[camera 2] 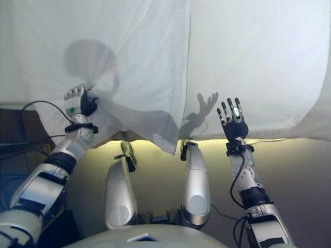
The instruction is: Make the bed neatly
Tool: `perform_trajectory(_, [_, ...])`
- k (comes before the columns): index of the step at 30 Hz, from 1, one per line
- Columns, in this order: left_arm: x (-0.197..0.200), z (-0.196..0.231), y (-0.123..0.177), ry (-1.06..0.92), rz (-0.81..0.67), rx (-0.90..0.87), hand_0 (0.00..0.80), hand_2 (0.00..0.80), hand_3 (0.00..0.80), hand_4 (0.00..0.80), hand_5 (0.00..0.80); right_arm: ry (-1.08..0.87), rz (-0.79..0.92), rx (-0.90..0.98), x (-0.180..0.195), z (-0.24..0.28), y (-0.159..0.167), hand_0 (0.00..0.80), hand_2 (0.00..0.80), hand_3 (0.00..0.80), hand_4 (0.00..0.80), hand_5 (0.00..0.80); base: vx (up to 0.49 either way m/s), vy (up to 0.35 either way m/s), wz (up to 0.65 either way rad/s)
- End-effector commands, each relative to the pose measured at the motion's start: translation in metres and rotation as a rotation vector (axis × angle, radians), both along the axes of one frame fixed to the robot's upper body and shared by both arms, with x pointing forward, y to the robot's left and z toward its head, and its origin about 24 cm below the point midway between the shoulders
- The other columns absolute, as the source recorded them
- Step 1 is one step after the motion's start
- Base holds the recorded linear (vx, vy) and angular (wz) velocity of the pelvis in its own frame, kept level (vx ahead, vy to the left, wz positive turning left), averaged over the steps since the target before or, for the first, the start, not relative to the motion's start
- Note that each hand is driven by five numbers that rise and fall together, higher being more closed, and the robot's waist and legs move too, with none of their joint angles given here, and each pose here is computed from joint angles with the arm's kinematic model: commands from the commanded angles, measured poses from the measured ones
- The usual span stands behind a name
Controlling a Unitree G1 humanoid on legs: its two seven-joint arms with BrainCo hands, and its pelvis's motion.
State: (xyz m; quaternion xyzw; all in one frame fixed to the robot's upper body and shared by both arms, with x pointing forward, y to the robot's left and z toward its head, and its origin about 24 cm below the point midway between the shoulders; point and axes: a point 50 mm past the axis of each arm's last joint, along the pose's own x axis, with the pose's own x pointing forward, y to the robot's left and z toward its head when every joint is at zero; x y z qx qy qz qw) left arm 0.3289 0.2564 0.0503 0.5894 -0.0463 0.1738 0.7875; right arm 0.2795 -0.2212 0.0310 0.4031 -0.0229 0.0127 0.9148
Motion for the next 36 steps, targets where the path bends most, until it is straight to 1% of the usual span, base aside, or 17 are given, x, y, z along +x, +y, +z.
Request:
perform_trajectory(1, [-0.032,-0.027,0.037,0.071,0.156,-0.026,0.8,0.8,0.8,0.8,0.8,0.002,-0.065,-0.025,-0.019,-0.008,-0.019,0.0,0.0,0.0,0.0,0.0,0.045,0.123,0.05])
perform_trajectory(10, [-0.06,-0.037,0.068,0.164,0.213,0.037,0.8,0.8,0.8,0.8,0.8,0.058,-0.084,-0.047,-0.032,-0.021,-0.032,0.0,0.0,0.0,0.0,0.0,0.101,0.06,0.14])
perform_trajectory(13, [-0.071,-0.039,0.083,0.213,0.242,0.078,0.8,0.8,0.8,0.8,0.8,0.082,-0.086,-0.065,-0.036,-0.026,-0.037,0.0,0.0,0.0,0.0,0.0,0.161,0.069,0.09])
perform_trajectory(16, [-0.085,-0.039,0.099,0.263,0.273,0.081,0.8,0.8,0.8,0.8,0.8,0.115,-0.093,-0.074,-0.042,-0.03,-0.04,0.0,0.0,0.0,0.0,0.0,0.181,0.051,0.05])
perform_trajectory(18, [-0.096,-0.045,0.105,0.305,0.289,0.075,0.8,0.8,0.8,0.8,0.8,0.141,-0.092,-0.078,-0.047,-0.034,-0.041,0.0,0.0,0.0,0.0,0.0,0.185,0.049,0.06])
perform_trajectory(21, [-0.109,-0.058,0.103,0.352,0.293,0.069,0.8,0.8,0.8,0.8,0.8,0.177,-0.092,-0.082,-0.051,-0.038,-0.042,0.0,0.0,0.0,0.0,0.0,0.157,0.046,0.05])
perform_trajectory(25, [-0.122,-0.077,0.093,0.431,0.257,0.113,0.8,0.8,0.8,0.8,0.8,0.229,-0.096,-0.087,-0.056,-0.044,-0.044,0.0,0.0,0.0,0.0,0.0,0.114,0.029,0.02])
perform_trajectory(27, [-0.119,-0.075,0.091,0.414,0.259,0.093,0.8,0.8,0.8,0.8,0.8,0.232,-0.094,-0.087,-0.058,-0.045,-0.044,0.0,0.0,0.0,0.0,0.0,0.027,0.0,0.0])
perform_trajectory(31, [-0.109,-0.07,0.086,0.388,0.208,0.07,0.8,0.8,0.8,0.8,0.8,0.222,-0.093,-0.067,-0.061,-0.048,-0.042,0.0,0.0,0.0,0.0,0.0,-0.026,-0.058,0.01])
perform_trajectory(36, [-0.11,-0.081,0.07,0.388,0.184,-0.018,0.8,0.8,0.8,0.8,0.8,0.229,-0.09,-0.045,-0.064,-0.053,-0.029,0.0,0.0,0.0,0.0,0.0,0.01,-0.065,0.01])
